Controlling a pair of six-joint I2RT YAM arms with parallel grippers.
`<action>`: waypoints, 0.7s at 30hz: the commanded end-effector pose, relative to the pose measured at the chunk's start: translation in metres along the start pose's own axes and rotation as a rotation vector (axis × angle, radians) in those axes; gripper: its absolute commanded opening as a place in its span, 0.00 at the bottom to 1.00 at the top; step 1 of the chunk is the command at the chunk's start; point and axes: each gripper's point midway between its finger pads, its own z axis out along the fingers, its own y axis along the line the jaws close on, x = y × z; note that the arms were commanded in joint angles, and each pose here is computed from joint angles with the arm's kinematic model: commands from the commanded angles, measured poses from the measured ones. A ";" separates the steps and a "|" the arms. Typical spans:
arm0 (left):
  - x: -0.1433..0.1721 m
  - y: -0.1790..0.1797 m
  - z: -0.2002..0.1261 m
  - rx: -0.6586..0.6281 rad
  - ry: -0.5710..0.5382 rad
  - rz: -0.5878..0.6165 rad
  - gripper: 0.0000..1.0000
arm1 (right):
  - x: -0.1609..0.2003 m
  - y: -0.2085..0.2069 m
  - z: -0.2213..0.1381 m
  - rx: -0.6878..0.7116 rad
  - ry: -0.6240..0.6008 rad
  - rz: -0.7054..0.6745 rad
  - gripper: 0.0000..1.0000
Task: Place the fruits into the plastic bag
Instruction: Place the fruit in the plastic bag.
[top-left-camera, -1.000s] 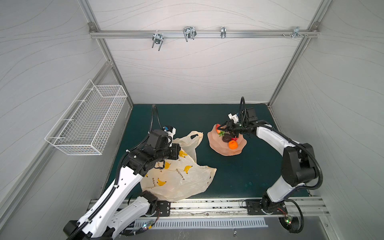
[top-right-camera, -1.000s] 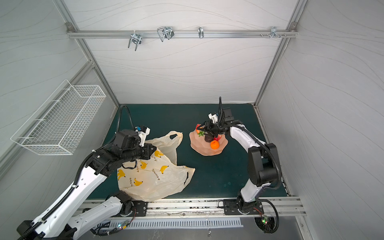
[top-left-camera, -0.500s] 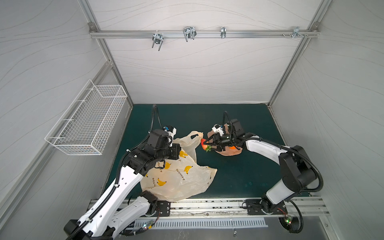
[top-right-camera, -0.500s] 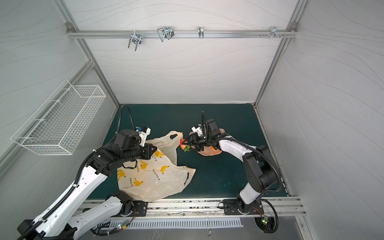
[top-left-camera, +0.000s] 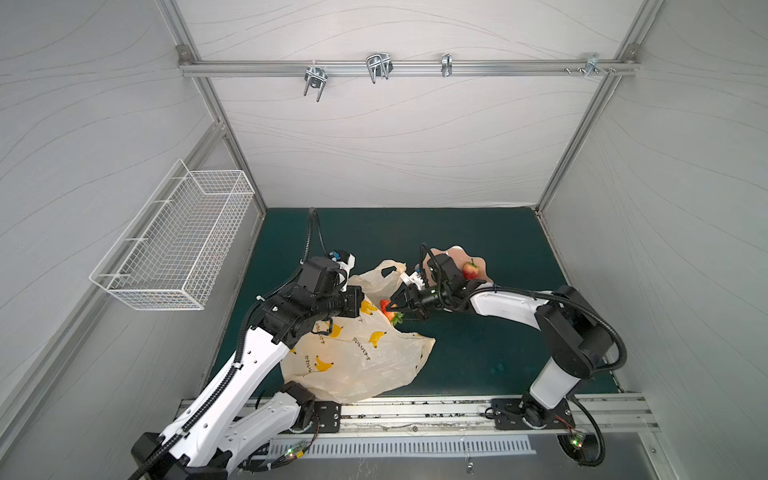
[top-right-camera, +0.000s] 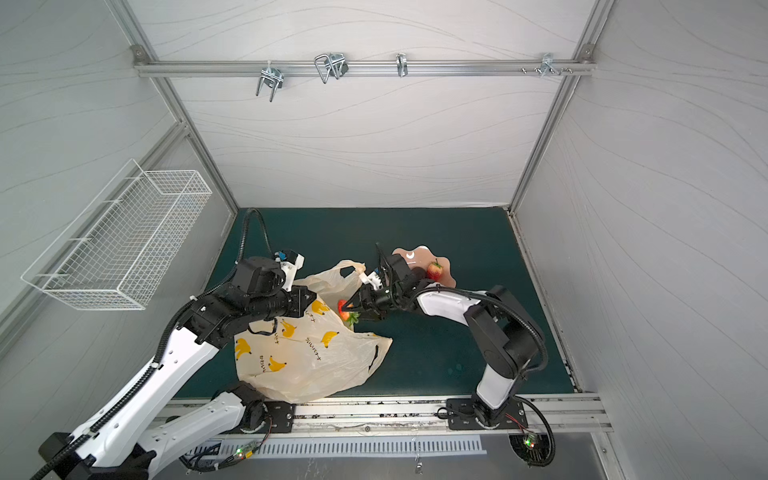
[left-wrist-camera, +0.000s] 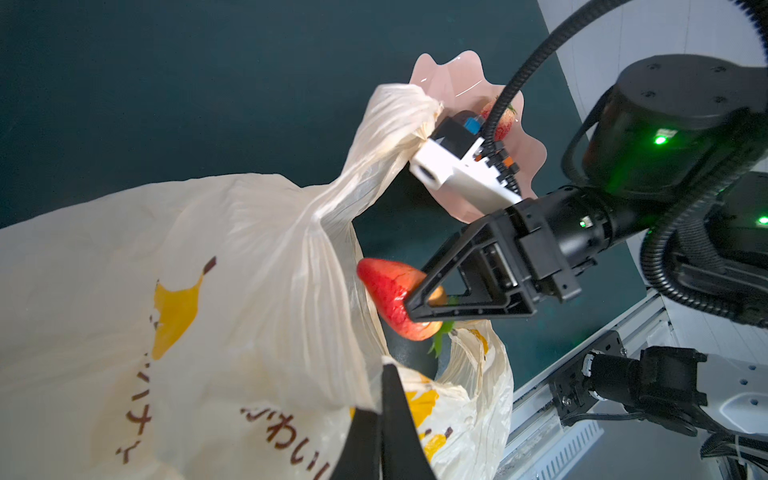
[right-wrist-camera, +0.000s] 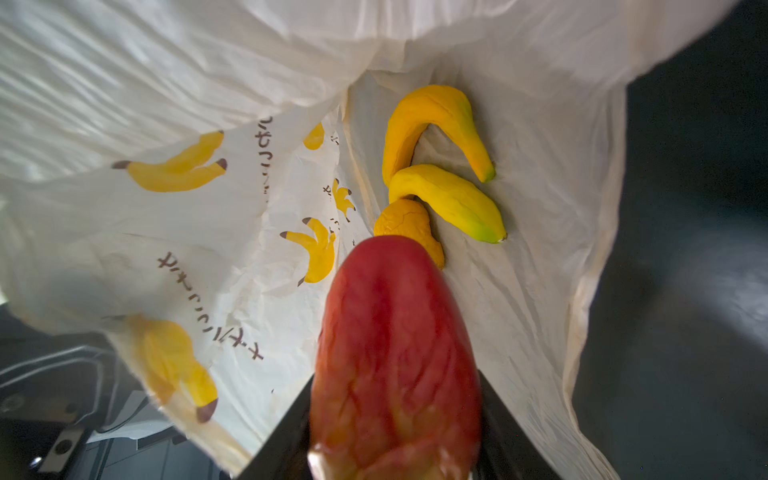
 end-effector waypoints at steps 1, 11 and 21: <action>-0.024 -0.016 -0.007 0.053 -0.067 0.019 0.00 | 0.000 0.009 0.024 -0.032 0.030 -0.003 0.45; -0.033 -0.021 0.002 0.071 -0.068 0.026 0.00 | 0.030 0.024 0.105 -0.094 0.188 0.014 0.45; -0.028 -0.016 0.004 0.054 -0.065 0.026 0.00 | 0.052 0.042 0.162 -0.165 0.321 0.051 0.68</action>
